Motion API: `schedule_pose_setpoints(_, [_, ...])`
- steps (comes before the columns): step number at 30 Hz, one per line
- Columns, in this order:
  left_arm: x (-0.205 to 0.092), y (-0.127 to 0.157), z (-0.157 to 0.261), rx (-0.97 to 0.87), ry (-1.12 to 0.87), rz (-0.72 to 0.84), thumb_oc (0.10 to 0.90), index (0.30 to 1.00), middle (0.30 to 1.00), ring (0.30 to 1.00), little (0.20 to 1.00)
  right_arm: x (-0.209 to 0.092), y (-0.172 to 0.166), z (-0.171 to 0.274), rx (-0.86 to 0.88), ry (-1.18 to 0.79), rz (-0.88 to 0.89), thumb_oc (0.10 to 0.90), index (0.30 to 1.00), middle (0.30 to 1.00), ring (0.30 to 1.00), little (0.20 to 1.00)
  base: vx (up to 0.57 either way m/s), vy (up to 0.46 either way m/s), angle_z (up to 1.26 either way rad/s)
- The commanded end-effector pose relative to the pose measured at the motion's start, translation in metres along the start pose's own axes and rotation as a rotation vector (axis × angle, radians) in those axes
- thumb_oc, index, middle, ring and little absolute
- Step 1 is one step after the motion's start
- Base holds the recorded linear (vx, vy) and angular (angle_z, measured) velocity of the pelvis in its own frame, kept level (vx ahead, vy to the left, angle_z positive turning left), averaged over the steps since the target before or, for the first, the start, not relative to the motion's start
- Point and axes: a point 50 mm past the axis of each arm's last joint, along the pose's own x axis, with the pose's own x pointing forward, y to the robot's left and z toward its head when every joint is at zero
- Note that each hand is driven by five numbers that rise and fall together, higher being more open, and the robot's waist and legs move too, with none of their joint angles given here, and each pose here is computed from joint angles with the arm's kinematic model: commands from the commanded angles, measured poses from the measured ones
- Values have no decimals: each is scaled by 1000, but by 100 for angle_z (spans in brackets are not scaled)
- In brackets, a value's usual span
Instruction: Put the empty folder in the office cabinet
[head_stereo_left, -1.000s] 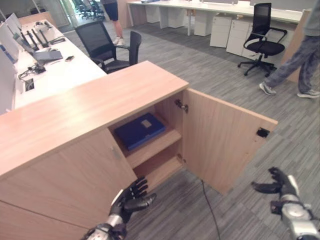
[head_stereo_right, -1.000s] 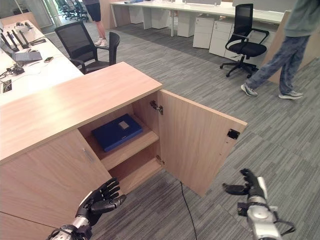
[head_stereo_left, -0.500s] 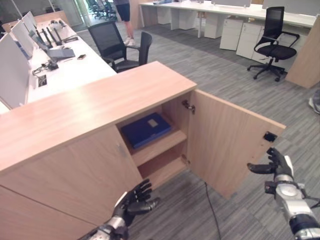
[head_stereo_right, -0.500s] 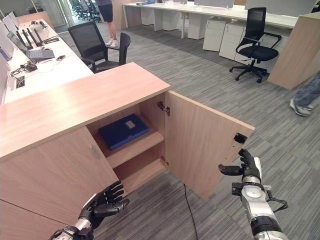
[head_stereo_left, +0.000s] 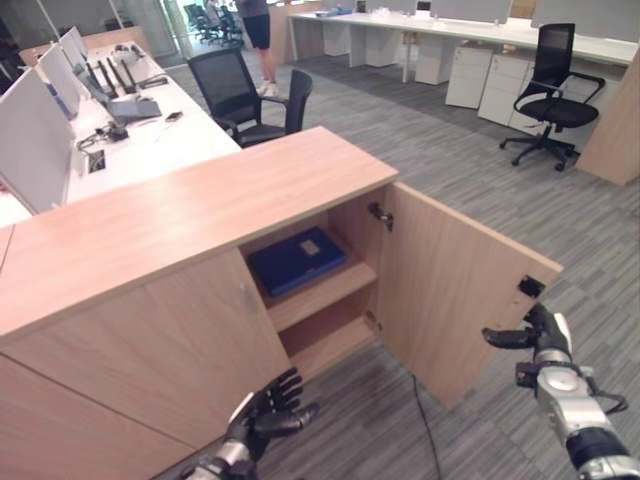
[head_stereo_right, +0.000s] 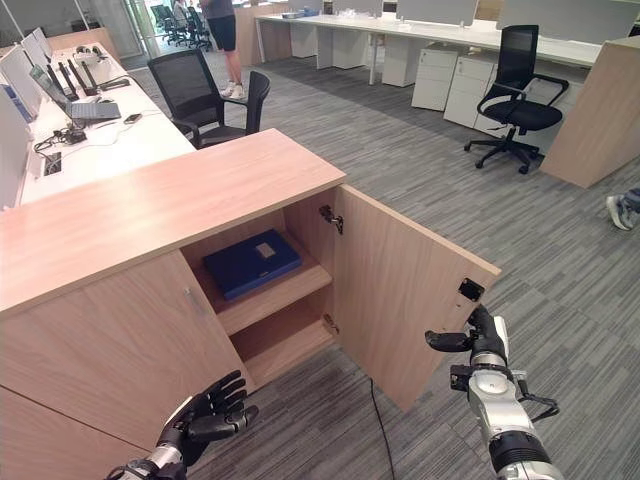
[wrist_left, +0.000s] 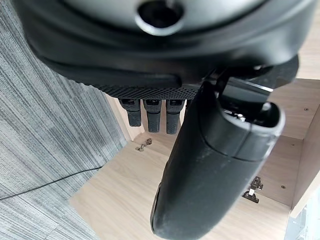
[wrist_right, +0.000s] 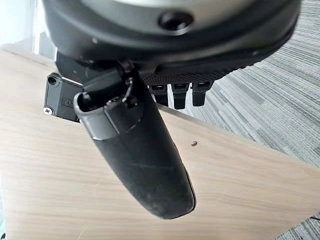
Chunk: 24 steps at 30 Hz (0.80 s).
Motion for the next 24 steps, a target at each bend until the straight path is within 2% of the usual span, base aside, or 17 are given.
schedule_pose_setpoints(1, [21,-13,60,92,-231,-104,800,900,900,900,900,-15,67,130,82,-554,324,800,900,900,900,900,0,0,0])
schedule_pose_setpoints(6, [22,-9,64,72,-264,-57,800,900,900,900,900,-46,84,109,142,-576,459,800,900,900,900,900,-9,-13,6])
schedule_pose_setpoints(7, [22,-7,64,63,-274,-34,800,900,900,900,900,-58,90,97,170,-561,514,800,900,900,900,900,-88,-86,59])
schedule_pose_setpoints(8, [19,2,61,18,-293,50,800,900,900,900,900,-85,105,68,204,-496,639,800,900,900,900,900,-84,-79,74])
schedule_pose_setpoints(13, [21,5,57,-37,-291,102,800,900,900,900,900,-91,119,70,238,-498,699,800,900,900,900,900,-135,2,79])
schedule_pose_setpoints(15, [22,4,56,-50,-295,95,800,900,900,900,900,-93,123,76,213,-519,717,800,900,900,900,900,-176,149,175])
schedule_pose_setpoints(18, [16,6,47,-32,-255,80,800,900,900,900,900,-93,119,82,215,-546,678,800,900,900,900,900,63,159,128])
schedule_pose_setpoints(24, [14,12,54,17,-250,84,800,900,900,900,900,-81,112,103,325,-587,559,800,900,900,900,900,78,132,84])
